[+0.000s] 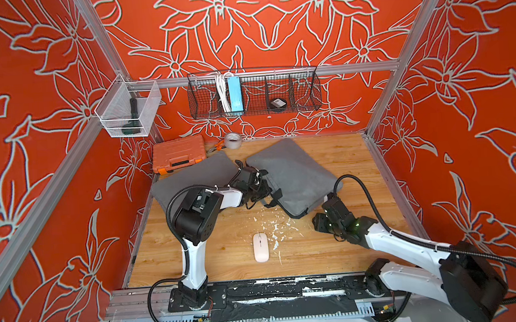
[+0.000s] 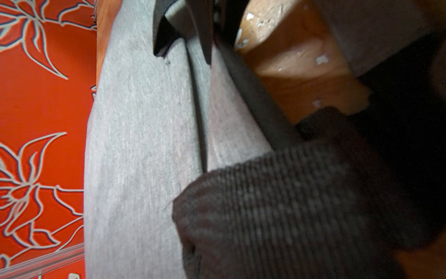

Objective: Put the mouse into the laptop bag
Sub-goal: Adjust the zippered laptop bag at the center of the board, then unzip the zipper on the zippered laptop bag.

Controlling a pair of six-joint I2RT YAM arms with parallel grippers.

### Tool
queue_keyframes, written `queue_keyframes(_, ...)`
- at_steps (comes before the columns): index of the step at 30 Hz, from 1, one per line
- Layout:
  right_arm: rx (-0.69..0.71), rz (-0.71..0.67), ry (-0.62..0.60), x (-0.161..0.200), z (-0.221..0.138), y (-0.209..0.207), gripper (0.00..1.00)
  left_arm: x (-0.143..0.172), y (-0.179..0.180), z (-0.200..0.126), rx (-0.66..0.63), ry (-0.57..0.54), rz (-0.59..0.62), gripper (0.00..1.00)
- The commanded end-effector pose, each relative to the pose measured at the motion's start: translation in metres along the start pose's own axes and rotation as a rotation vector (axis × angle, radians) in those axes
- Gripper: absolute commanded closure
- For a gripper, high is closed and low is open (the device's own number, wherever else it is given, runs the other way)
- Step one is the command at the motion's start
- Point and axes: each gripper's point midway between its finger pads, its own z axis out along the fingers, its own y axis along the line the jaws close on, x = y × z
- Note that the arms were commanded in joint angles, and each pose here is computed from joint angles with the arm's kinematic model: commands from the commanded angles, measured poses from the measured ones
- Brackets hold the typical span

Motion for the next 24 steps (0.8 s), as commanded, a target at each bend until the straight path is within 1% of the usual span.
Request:
queue_keyframes(1,-0.085,-0.024,-0.040,-0.013,0.002,0.023,0.40,0.000,-0.001,0.003,0.011,0.004,0.003,1.00)
queue_keyframes(3,-0.118,-0.031,-0.047,-0.022,0.004,0.036,0.40,0.000,-0.003,0.001,0.023,0.006,0.001,1.00)
queue_keyframes(5,-0.114,-0.035,-0.045,-0.027,0.009,0.043,0.42,0.001,-0.003,0.000,0.024,0.008,-0.001,1.00)
queue_keyframes(8,-0.054,-0.043,-0.029,-0.034,0.021,0.044,0.45,0.001,-0.005,-0.001,0.026,0.005,0.000,1.00)
queue_keyframes(14,0.078,-0.057,0.013,-0.043,0.048,0.041,0.53,0.000,-0.007,-0.004,0.031,-0.001,-0.001,1.00)
queue_keyframes(16,0.082,-0.056,0.028,-0.043,0.053,0.043,0.56,0.000,-0.007,-0.005,0.035,-0.001,-0.002,1.00)
queue_keyframes(19,0.081,-0.058,0.045,-0.039,0.056,0.047,0.64,0.000,-0.008,-0.005,0.036,-0.001,-0.002,1.00)
queue_keyframes(24,0.064,-0.078,0.043,-0.031,0.048,0.057,0.79,0.000,-0.007,-0.006,0.030,-0.002,-0.004,1.00)
